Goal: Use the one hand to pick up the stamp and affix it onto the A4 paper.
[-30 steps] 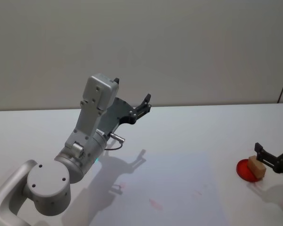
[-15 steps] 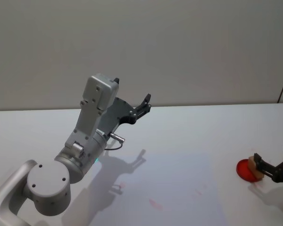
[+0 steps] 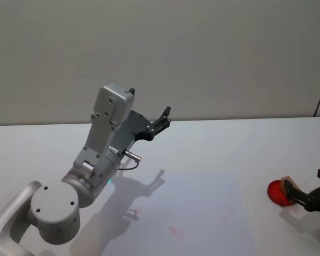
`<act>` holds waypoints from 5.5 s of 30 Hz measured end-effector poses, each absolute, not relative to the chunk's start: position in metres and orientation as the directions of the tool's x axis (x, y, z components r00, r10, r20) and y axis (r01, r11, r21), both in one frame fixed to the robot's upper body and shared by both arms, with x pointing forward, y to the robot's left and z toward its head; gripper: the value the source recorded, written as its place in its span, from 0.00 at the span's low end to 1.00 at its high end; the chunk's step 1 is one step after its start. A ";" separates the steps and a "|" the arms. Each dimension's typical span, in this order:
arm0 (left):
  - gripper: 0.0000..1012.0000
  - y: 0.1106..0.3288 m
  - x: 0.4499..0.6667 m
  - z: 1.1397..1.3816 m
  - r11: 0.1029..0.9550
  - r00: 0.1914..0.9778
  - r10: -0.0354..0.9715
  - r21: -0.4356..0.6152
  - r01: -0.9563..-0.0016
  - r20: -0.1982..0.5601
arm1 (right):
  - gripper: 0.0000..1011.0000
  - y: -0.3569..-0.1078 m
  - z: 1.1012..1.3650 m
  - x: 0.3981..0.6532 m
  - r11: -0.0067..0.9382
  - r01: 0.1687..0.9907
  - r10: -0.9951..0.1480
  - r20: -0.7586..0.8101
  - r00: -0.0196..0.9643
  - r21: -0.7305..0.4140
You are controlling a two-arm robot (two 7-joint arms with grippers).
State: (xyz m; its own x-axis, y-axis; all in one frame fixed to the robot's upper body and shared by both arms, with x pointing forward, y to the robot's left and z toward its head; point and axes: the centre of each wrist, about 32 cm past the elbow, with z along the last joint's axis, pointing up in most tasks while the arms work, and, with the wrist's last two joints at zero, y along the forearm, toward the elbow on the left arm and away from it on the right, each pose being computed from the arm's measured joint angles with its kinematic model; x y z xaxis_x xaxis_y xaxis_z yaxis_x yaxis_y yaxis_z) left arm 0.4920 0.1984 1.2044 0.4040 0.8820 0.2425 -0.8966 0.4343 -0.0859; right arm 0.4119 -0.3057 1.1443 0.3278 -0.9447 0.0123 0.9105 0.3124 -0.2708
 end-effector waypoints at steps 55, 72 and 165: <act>0.99 0.198 0.492 1.204 0.434 0.404 0.882 -0.086 -0.897 0.243 | 0.95 -0.295 1.131 0.433 0.336 0.880 -0.929 0.033 0.368 -0.335; 0.99 0.198 0.492 1.204 0.434 0.404 0.882 -0.086 -0.897 0.242 | 0.47 -0.294 1.130 0.435 0.327 0.882 -0.931 0.046 0.363 -0.340; 0.99 0.198 0.492 1.204 0.434 0.404 0.882 -0.086 -0.897 0.242 | 0.22 -0.256 1.165 0.436 0.617 0.781 -0.787 -0.050 0.615 -0.098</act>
State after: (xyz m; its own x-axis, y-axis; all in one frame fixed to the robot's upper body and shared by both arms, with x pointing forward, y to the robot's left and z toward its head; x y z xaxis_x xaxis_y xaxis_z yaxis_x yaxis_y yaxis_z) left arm 0.4920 0.1984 1.2044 0.4040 0.8820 0.2425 -0.8966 0.4344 -0.0859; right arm 0.4357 -0.2564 1.1651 0.6149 -0.7870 -0.0499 0.7812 0.6166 -0.0979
